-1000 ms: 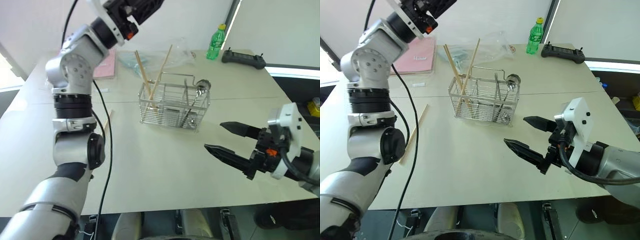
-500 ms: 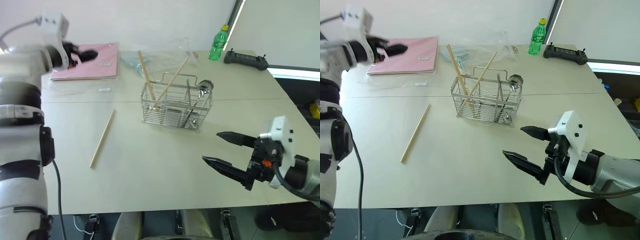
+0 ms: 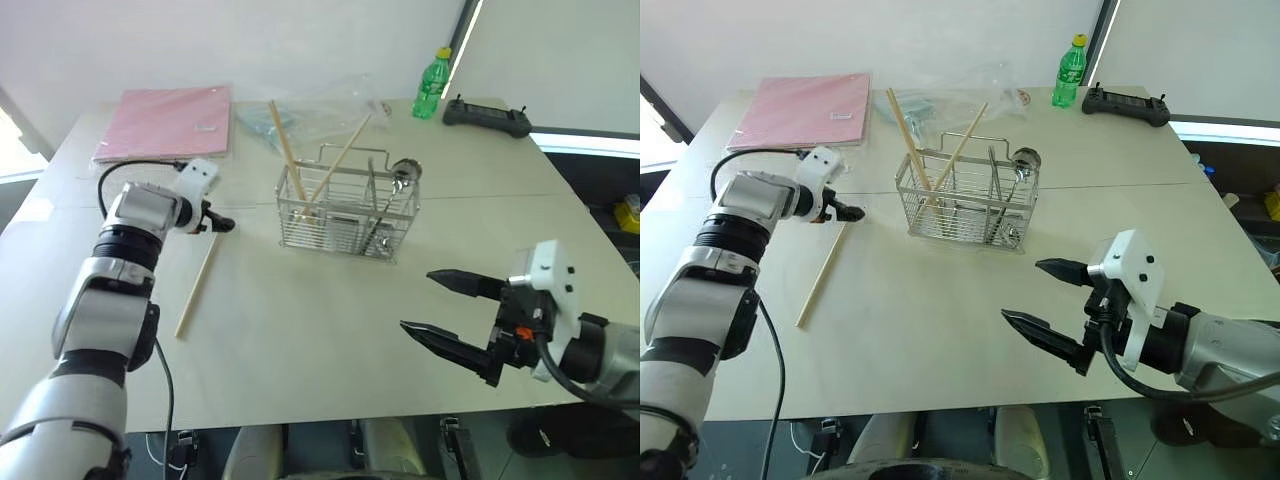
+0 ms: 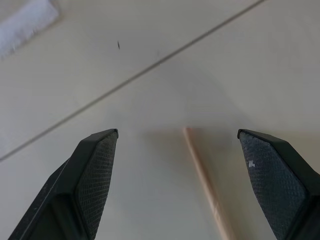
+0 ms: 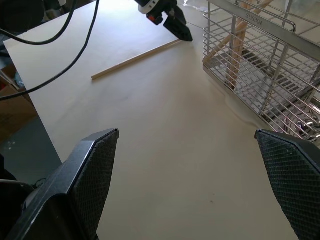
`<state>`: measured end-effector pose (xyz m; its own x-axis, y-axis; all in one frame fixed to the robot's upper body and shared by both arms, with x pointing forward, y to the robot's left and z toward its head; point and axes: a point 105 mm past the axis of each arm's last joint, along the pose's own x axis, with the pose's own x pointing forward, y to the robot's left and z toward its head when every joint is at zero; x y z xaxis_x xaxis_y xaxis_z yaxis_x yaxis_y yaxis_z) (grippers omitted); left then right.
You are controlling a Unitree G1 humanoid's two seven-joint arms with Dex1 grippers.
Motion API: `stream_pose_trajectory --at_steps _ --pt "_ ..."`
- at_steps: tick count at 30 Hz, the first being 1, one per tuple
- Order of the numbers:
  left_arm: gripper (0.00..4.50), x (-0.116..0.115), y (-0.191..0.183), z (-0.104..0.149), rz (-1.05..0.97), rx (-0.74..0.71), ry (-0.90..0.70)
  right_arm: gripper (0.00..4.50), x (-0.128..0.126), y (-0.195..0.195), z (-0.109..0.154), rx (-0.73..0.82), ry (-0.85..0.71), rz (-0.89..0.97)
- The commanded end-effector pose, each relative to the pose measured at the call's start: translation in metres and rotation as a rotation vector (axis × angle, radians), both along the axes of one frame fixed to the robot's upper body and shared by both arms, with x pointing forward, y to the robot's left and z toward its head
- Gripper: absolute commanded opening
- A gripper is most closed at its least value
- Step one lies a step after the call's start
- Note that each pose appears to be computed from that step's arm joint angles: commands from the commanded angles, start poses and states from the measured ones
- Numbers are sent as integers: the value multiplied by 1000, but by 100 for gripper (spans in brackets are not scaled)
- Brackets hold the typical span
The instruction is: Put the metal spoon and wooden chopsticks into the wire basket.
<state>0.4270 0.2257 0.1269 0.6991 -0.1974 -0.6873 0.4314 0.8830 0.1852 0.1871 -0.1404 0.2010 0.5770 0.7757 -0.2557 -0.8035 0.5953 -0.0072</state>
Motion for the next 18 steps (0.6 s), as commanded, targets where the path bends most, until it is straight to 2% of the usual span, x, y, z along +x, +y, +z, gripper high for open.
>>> stream_pose_trajectory --at_steps 1,7,8,10,16,18 --pt "404 0 9 6 39 77 -4 450 -2 4 4 11 -33 11" --pt "404 -5 3 0 26 43 34 450 1 6 7 24 -45 7" --pt "381 -5 -2 -1 14 23 37 450 1 6 8 26 -46 8" --pt "318 -5 -6 -1 1 1 40 450 2 6 8 27 -48 9" --pt "11 -4 -12 0 6 -10 41 450 3 6 10 28 -51 10" --pt "5 -4 -13 0 17 -21 47 450 4 6 10 29 -52 10"
